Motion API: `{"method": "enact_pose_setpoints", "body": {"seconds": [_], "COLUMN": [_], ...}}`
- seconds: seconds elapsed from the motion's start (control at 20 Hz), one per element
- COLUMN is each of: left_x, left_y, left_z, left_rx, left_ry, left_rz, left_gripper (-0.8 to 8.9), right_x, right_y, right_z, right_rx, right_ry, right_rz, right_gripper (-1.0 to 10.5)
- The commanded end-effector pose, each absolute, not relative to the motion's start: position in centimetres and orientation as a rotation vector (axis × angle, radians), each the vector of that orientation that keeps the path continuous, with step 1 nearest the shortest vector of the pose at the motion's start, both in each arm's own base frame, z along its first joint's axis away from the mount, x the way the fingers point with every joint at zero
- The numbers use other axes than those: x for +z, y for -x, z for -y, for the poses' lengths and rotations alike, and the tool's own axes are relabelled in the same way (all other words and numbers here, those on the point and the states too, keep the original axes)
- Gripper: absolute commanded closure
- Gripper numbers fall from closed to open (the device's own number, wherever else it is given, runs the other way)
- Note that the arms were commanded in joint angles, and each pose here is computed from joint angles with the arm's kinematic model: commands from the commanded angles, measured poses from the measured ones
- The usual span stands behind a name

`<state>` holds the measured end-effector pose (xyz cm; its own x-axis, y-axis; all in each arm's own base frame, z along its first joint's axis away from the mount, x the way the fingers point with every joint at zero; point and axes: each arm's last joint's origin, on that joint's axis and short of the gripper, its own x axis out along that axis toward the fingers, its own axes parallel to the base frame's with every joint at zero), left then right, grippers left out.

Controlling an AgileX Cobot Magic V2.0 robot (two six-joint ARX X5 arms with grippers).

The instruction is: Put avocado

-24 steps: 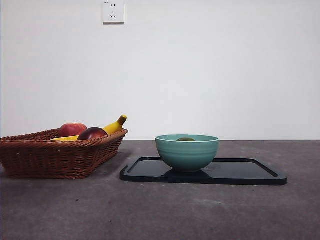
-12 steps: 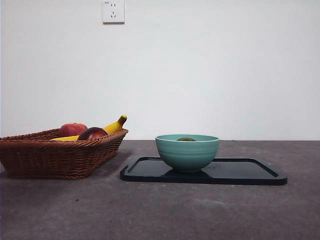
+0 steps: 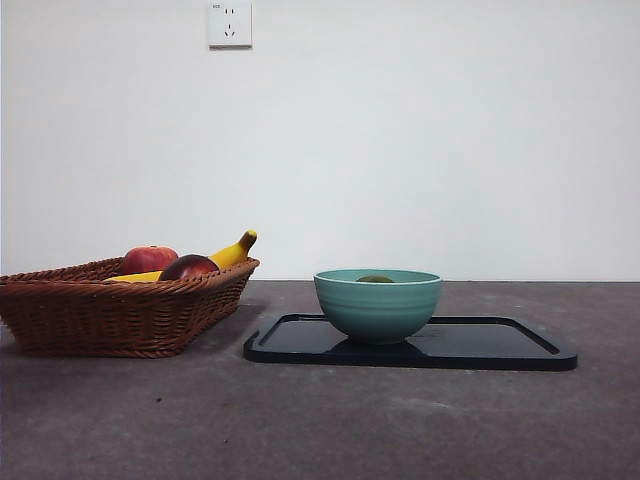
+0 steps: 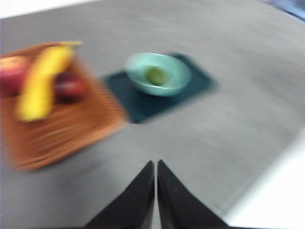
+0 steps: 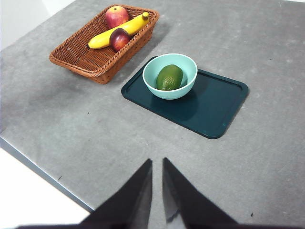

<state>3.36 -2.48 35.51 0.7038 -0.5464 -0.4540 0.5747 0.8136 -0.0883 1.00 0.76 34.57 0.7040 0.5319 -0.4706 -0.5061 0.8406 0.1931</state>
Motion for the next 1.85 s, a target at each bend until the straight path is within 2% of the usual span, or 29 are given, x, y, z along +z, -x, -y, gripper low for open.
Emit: {"method": "enact_pose_setpoints", "body": {"seconds": [0.05, 0.25, 0.4, 0.65, 0.9, 1.1, 1.85], "left_x": [35.9, 34.5, 30.0, 20.7, 16.1, 14.9, 14.9], "left_y": [-3.8, -6.2, -8.5, -9.7, -9.8, -9.6, -9.6], "left_z": [1.8, 1.1, 0.5, 0.2, 0.3, 0.3, 0.4], "left_rx": [-0.453, -0.22, -0.108, -0.065, -0.063, -0.063, -0.076], "left_ry": [-0.048, -0.097, -0.063, 0.07, 0.123, 0.097, 0.064], "left_rz": [-0.436, -0.288, -0.183, -0.102, -0.148, -0.18, -0.181], "left_gripper": [8.06, 8.06, 8.07, 8.07, 8.06, 8.07, 8.07], "right_x": [34.8, 34.8, 34.8, 34.8, 34.8, 34.8, 34.8], "right_y": [-1.0, -1.0, -1.0, -1.0, -1.0, -1.0, -1.0], "right_z": [-0.8, -0.8, -0.8, -0.8, -0.8, -0.8, -0.8], "right_rx": [0.584, 0.584, 0.584, 0.584, 0.584, 0.584, 0.584], "right_ry": [-0.06, -0.06, -0.06, -0.06, -0.06, -0.06, -0.06], "right_rz": [-0.528, -0.528, -0.528, -0.528, -0.528, -0.528, -0.528], "right_gripper": [9.2, 9.2, 9.2, 9.2, 9.2, 9.2, 9.2]}}
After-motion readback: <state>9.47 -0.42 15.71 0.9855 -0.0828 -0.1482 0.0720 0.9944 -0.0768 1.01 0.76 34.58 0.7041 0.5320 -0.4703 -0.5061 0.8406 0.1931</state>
